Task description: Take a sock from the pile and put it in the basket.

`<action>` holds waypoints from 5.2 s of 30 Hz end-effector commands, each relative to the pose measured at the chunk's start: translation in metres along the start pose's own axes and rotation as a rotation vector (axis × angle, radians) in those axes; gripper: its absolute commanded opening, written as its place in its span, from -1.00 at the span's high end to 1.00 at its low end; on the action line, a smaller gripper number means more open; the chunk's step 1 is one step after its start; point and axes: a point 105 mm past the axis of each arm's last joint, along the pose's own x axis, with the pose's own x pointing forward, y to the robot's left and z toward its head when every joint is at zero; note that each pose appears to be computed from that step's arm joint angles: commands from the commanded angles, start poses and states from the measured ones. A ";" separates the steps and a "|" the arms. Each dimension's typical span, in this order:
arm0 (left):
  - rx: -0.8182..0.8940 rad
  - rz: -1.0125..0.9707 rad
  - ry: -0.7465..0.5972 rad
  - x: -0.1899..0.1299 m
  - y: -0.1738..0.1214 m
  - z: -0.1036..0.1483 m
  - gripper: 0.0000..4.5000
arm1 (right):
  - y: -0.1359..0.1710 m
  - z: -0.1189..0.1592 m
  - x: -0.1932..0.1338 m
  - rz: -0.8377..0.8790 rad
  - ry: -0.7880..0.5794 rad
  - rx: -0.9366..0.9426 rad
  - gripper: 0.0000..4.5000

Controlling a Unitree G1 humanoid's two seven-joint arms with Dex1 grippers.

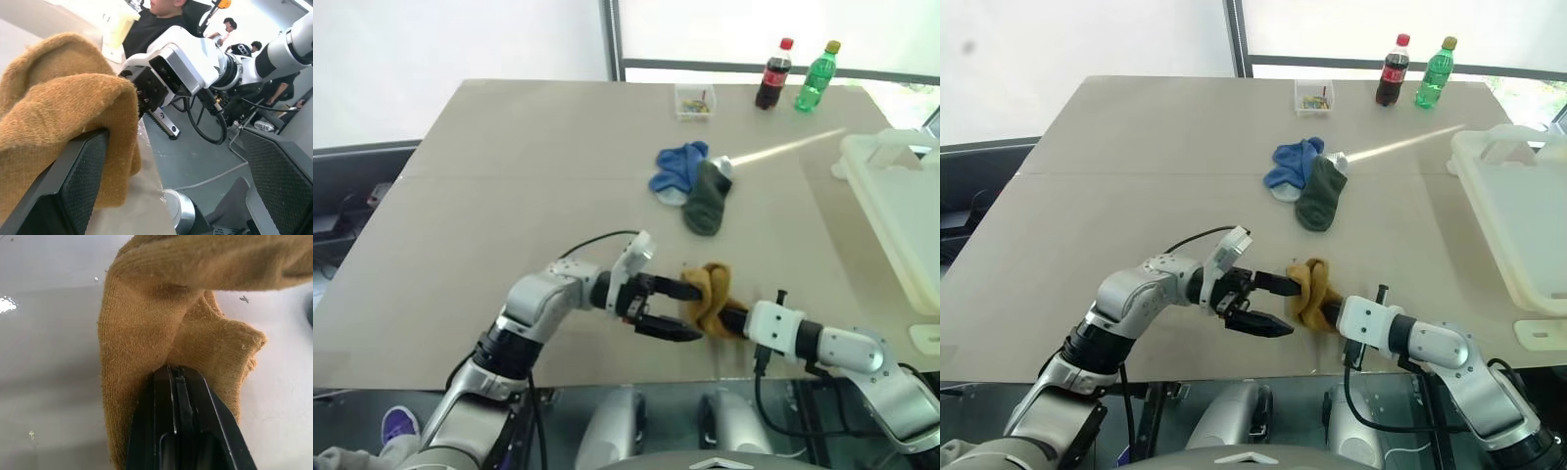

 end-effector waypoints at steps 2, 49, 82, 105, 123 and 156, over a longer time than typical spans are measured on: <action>0.024 -0.003 -0.017 -0.002 0.004 0.008 -1.00 | 0.015 -0.027 0.001 0.045 0.106 0.032 0.96; -0.172 0.017 0.182 0.037 0.040 -0.046 -1.00 | -0.011 0.005 -0.017 -0.116 0.041 0.071 0.96; 0.032 0.062 0.038 0.016 0.031 -0.013 -1.00 | -0.049 0.026 -0.008 -0.261 -0.182 0.363 -0.51; 0.420 0.332 0.016 -0.040 0.008 0.010 -1.00 | -0.003 -0.016 -0.008 -0.065 0.133 0.531 -0.51; 0.434 0.439 0.000 -0.064 -0.008 0.011 -1.00 | -0.026 -0.019 0.001 -0.064 0.095 0.653 0.97; 0.481 0.572 -0.142 -0.048 0.007 0.022 -1.00 | -0.291 -0.095 -0.193 -1.332 -0.022 1.138 -0.97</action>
